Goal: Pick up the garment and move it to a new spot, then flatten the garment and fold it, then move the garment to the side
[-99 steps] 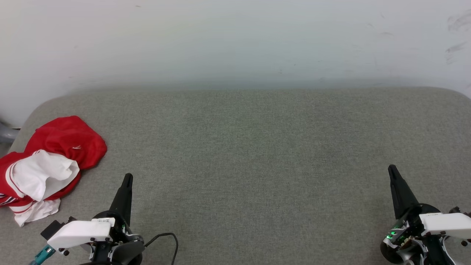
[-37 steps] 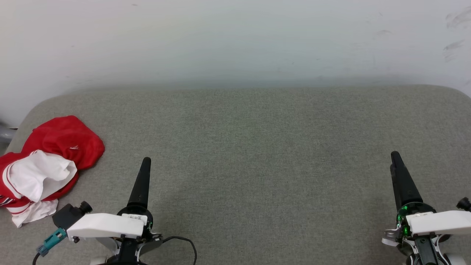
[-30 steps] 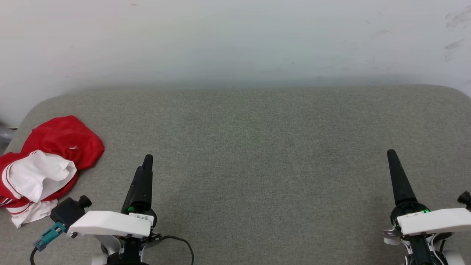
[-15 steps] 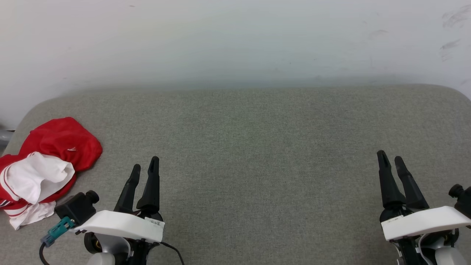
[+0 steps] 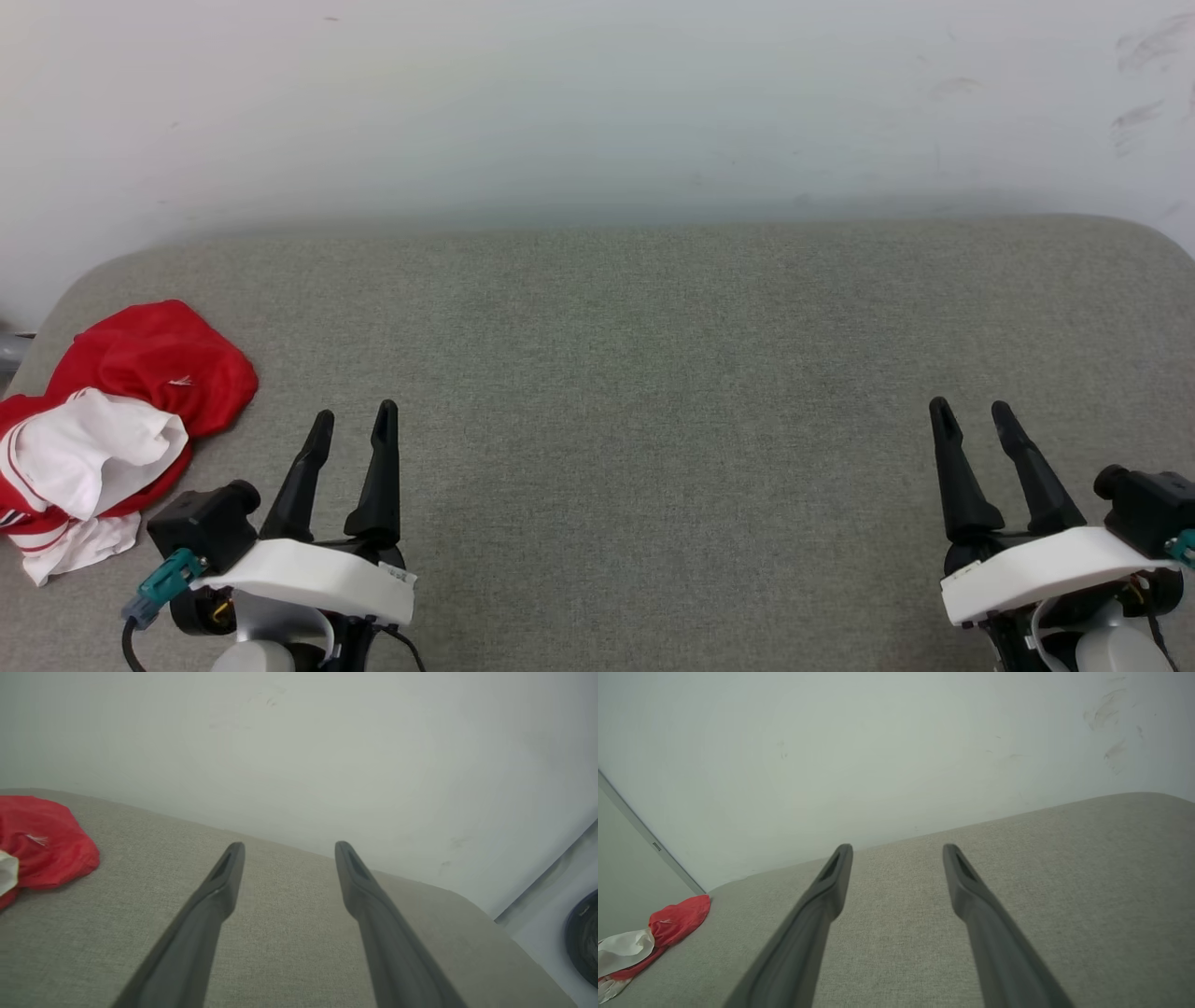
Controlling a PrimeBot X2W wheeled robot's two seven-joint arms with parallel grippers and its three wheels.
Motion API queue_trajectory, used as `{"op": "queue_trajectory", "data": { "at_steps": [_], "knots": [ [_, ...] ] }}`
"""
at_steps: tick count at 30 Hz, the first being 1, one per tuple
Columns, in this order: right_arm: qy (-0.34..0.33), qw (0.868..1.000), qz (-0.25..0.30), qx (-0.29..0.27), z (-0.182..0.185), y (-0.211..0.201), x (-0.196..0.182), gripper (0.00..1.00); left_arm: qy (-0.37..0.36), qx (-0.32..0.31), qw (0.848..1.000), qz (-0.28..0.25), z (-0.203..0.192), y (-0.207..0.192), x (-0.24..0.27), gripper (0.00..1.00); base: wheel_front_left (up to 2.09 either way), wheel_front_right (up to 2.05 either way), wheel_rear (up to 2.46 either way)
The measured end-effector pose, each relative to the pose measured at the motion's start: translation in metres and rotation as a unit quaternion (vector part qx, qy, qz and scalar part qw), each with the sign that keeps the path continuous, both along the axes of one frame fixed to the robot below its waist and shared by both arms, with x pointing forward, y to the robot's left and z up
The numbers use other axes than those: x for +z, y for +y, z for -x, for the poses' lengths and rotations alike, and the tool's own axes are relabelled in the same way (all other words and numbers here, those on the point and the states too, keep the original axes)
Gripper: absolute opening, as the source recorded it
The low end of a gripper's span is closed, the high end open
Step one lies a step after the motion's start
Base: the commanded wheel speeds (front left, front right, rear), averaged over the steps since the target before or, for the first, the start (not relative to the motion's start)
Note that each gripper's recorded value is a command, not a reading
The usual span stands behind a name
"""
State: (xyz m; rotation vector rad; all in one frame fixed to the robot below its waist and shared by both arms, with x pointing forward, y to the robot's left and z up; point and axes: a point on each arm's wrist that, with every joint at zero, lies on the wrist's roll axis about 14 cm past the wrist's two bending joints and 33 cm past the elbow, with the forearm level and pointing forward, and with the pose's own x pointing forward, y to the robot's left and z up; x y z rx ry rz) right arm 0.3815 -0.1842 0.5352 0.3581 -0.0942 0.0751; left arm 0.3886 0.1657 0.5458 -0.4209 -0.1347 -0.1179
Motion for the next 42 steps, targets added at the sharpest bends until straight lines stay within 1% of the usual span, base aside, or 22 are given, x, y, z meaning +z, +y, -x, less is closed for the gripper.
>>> {"op": "queue_trajectory", "data": {
  "at_steps": [11,21,27,34,42],
  "knots": [
    [0.015,0.998,0.068,0.008,0.000,0.004,-0.005,1.00,-0.001,0.005,0.997,-0.074,0.003,0.000,-0.006,1.00,0.00,0.00,0.00],
    [0.016,0.993,0.121,0.010,0.001,0.005,-0.005,1.00,0.004,0.012,0.994,-0.108,0.004,0.002,-0.014,1.00,0.00,0.00,0.00],
    [0.008,0.990,0.137,0.006,0.002,0.004,-0.001,1.00,0.000,0.012,0.993,-0.121,0.004,0.002,-0.014,1.00,0.00,0.00,0.00],
    [-0.002,0.987,0.160,0.005,0.002,0.006,0.003,1.00,-0.008,0.013,0.989,-0.148,0.004,0.001,-0.014,1.00,0.00,0.00,0.00],
    [-0.012,0.985,0.172,0.014,-0.002,0.015,0.006,1.00,-0.010,0.025,0.986,-0.164,0.008,0.009,-0.015,1.00,0.00,0.00,0.00]
  ]
}}
